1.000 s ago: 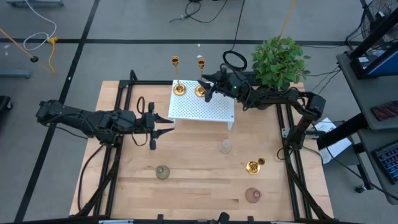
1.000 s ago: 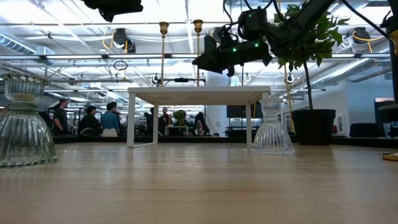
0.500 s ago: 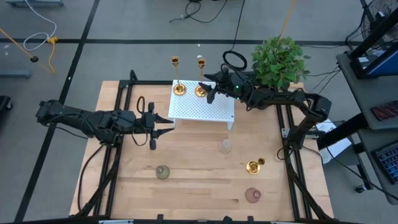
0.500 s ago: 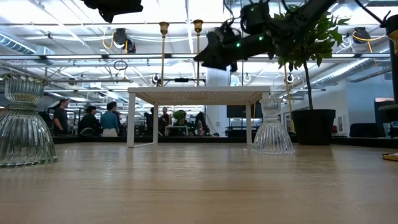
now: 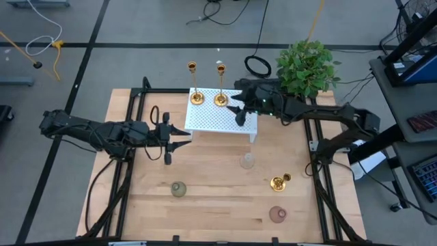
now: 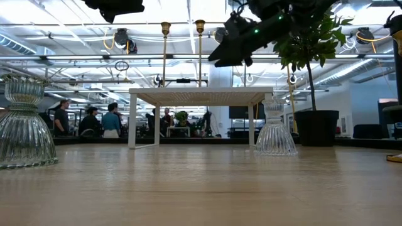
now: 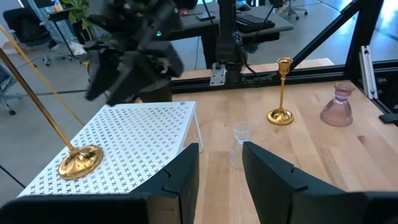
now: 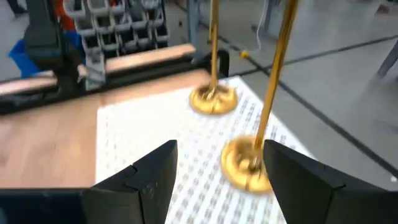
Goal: Pick & Place candle stick holders
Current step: Put the gold candle holder on the shelf aligned with the other gold candle holders
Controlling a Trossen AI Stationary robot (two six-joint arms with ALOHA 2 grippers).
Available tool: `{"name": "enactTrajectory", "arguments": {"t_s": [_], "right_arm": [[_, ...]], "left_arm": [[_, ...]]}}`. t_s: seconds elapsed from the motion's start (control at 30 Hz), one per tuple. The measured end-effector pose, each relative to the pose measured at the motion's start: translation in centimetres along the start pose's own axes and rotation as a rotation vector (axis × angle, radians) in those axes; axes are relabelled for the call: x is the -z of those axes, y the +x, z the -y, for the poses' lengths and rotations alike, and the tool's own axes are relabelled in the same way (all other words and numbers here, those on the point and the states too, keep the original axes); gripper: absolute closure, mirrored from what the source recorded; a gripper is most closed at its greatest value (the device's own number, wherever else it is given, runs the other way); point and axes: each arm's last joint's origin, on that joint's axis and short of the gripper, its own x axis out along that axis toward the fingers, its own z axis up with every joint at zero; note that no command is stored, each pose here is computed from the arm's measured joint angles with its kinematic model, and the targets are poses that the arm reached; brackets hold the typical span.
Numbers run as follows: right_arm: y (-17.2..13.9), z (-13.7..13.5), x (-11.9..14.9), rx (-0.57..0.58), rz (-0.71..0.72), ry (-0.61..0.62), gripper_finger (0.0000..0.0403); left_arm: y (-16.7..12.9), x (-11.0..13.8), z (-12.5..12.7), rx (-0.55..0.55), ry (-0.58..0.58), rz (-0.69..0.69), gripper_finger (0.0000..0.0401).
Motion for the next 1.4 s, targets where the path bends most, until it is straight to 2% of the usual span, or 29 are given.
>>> {"name": "enactTrajectory", "arguments": {"t_s": [0.2, 0.47, 0.63, 0.87, 1.07, 1.3, 1.4], "right_arm": [[-1.8, -1.5, 1.0, -0.052, -0.022, -0.009, 0.017], [-6.4, -3.4, 3.0, -0.138, -0.04, -0.059, 0.017], [-9.1, -4.3, 4.8, -0.254, -0.06, -0.091, 0.017], [-12.0, -4.5, 7.1, -0.446, -0.037, -0.149, 0.0171], [-13.8, -4.0, 8.8, -0.473, -0.002, -0.158, 0.0172], [-15.3, -4.3, 10.8, -0.765, 0.001, -0.136, 0.018], [-15.6, -4.5, 11.5, -0.907, 0.061, -0.16, 0.0179]], "left_arm": [[0.0, 0.0, 0.0, 0.0, 0.0, 0.0, 0.0274], [0.0, 0.0, 0.0, 0.001, 0.001, 0.0, 0.0274], [0.0, 0.0, 0.0, 0.001, 0.001, 0.003, 0.0274], [0.0, -0.1, 0.0, 0.001, 0.0, 0.007, 0.0274], [0.0, -0.1, 0.0, 0.0, 0.0, 0.008, 0.0274], [0.0, -0.1, 0.0, 0.0, 0.006, 0.008, 0.0274], [0.0, -0.1, 0.0, 0.0, 0.009, 0.008, 0.0274]]}}
